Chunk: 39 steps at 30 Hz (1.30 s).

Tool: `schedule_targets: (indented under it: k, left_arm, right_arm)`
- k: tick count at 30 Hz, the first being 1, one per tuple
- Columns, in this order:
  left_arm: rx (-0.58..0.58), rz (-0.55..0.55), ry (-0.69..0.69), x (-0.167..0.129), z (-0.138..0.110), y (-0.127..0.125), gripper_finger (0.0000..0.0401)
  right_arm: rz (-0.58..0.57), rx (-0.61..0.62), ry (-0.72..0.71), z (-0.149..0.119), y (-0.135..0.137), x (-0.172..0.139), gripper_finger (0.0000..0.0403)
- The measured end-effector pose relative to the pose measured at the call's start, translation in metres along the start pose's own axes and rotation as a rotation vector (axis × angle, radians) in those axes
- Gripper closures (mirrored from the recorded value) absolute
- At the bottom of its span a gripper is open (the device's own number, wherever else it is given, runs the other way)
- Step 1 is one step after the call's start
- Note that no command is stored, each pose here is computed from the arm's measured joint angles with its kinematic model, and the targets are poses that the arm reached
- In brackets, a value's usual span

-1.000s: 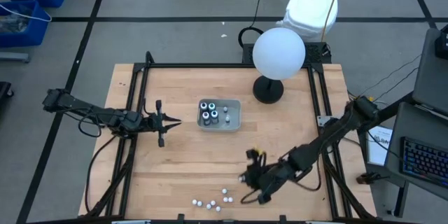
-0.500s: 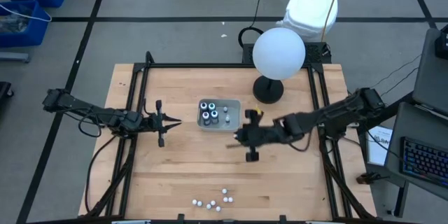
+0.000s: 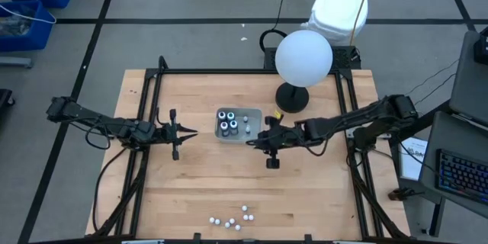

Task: Pick & Place food coloring
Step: Put the small red food coloring bottle into the gray bin

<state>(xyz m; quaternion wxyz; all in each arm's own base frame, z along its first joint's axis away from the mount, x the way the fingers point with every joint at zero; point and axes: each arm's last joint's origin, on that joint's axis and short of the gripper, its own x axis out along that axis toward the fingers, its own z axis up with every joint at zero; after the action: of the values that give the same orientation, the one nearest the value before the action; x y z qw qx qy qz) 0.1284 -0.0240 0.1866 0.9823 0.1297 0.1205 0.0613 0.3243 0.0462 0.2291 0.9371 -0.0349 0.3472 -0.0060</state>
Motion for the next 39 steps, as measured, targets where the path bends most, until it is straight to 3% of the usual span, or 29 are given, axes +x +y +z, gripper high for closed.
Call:
schedule_targets:
  k: [6, 18, 26, 32, 39]
  left_arm:
    - [-0.004, 0.000, 0.000, 0.000, 0.000, 0.000, 0.0354]
    - [-0.035, 0.000, 0.000, 0.000, 0.000, 0.000, 0.0354]
    - [-0.054, 0.000, 0.000, 0.000, 0.000, 0.000, 0.0354]
    - [-0.006, 0.000, -0.001, 0.000, 0.000, 0.000, 0.0354]
    - [0.025, 0.001, -0.001, 0.000, 0.000, 0.000, 0.0354]
  right_arm:
    - [-0.004, 0.013, 0.001, -0.008, -0.001, 0.003, 0.0357]
    - [-0.019, 0.013, -0.090, 0.001, -0.004, 0.003, 0.0357]
    - [-0.146, 0.032, -0.199, 0.012, -0.048, 0.005, 0.0357]
    - [-0.249, 0.101, -0.150, 0.001, -0.091, 0.016, 0.0357]
    - [-0.236, 0.108, -0.025, -0.023, -0.101, 0.053, 0.0357]
